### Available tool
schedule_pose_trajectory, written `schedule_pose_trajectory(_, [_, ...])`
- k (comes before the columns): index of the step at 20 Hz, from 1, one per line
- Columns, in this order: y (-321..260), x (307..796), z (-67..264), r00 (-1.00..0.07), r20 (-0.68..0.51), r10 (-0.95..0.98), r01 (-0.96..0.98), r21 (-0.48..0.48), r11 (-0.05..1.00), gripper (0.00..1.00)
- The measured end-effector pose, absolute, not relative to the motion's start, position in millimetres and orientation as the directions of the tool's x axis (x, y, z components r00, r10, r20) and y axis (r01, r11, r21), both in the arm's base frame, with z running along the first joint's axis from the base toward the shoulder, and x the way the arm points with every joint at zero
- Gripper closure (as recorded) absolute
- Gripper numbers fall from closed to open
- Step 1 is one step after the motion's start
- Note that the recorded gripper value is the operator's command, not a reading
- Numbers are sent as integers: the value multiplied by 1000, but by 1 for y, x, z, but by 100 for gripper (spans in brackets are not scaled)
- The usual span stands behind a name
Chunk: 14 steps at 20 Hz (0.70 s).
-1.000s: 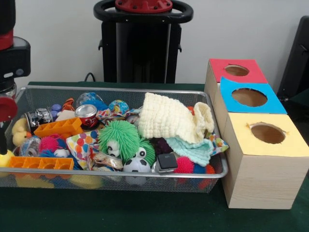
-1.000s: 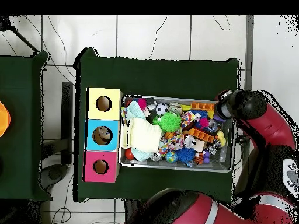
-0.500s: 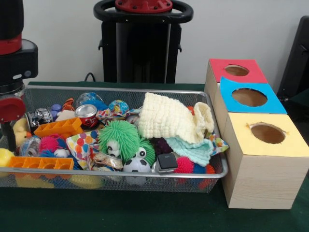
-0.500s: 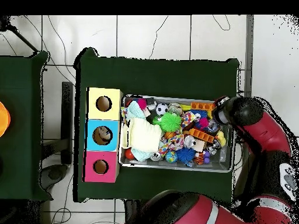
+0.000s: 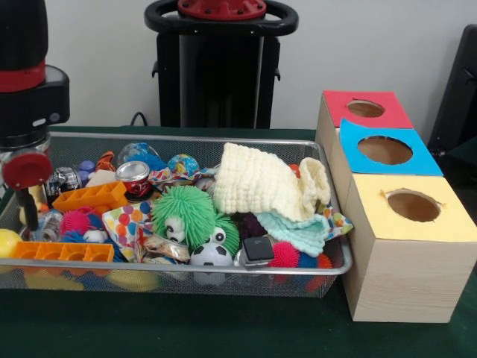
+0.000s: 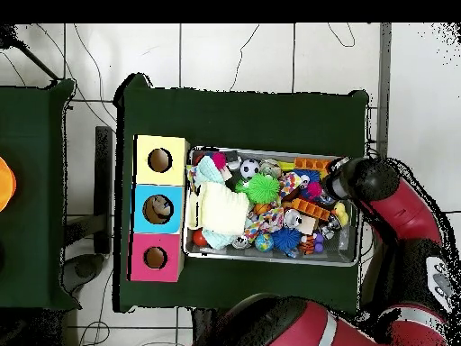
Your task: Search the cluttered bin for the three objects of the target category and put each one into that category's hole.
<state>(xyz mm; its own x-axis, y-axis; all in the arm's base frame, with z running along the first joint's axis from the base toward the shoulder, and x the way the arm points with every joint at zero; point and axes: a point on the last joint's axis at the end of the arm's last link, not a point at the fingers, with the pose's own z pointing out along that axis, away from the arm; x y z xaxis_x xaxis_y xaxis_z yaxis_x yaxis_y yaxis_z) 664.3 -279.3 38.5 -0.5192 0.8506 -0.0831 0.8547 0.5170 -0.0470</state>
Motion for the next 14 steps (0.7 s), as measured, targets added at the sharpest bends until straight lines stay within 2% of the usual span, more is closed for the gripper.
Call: schedule_pose_trajectory(14, [-273,643,26,-508,-61,859,861,-66,505,0])
